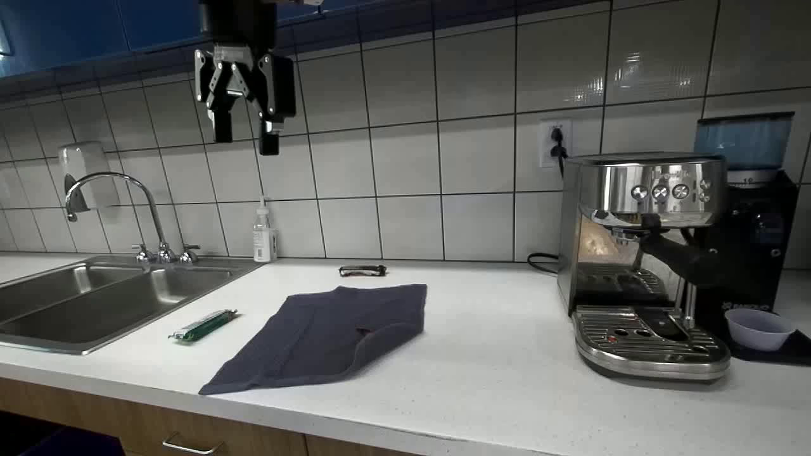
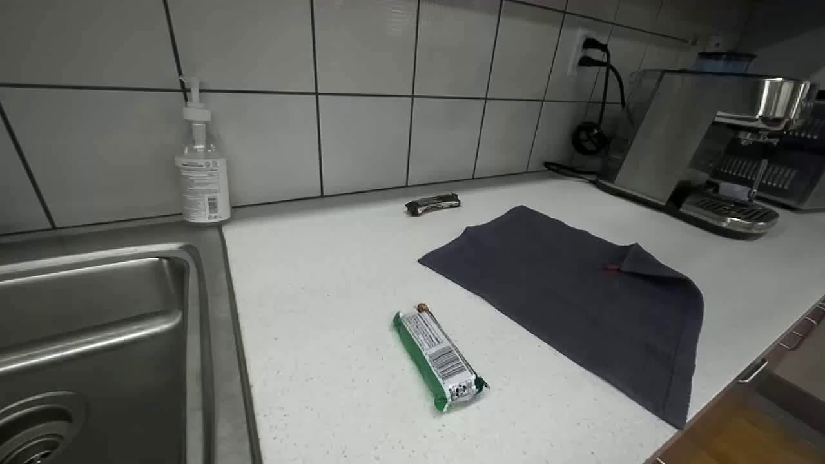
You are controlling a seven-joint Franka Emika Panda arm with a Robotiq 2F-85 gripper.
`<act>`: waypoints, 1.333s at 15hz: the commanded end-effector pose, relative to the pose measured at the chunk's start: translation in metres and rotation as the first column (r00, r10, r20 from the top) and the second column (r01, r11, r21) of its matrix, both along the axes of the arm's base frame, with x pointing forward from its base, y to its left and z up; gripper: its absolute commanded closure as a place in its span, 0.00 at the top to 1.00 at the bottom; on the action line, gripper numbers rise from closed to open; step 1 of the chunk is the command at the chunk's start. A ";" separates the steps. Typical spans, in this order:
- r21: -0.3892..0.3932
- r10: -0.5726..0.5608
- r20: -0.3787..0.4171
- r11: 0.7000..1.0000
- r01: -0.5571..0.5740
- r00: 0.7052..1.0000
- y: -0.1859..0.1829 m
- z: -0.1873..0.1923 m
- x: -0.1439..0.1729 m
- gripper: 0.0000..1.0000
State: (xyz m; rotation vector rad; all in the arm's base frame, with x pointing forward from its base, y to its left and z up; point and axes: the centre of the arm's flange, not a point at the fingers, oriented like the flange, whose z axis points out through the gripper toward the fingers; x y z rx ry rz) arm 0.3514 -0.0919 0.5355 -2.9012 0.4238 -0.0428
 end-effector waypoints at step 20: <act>-0.077 0.008 0.056 0.997 -0.004 0.998 0.001 -0.017 -0.001 1.00</act>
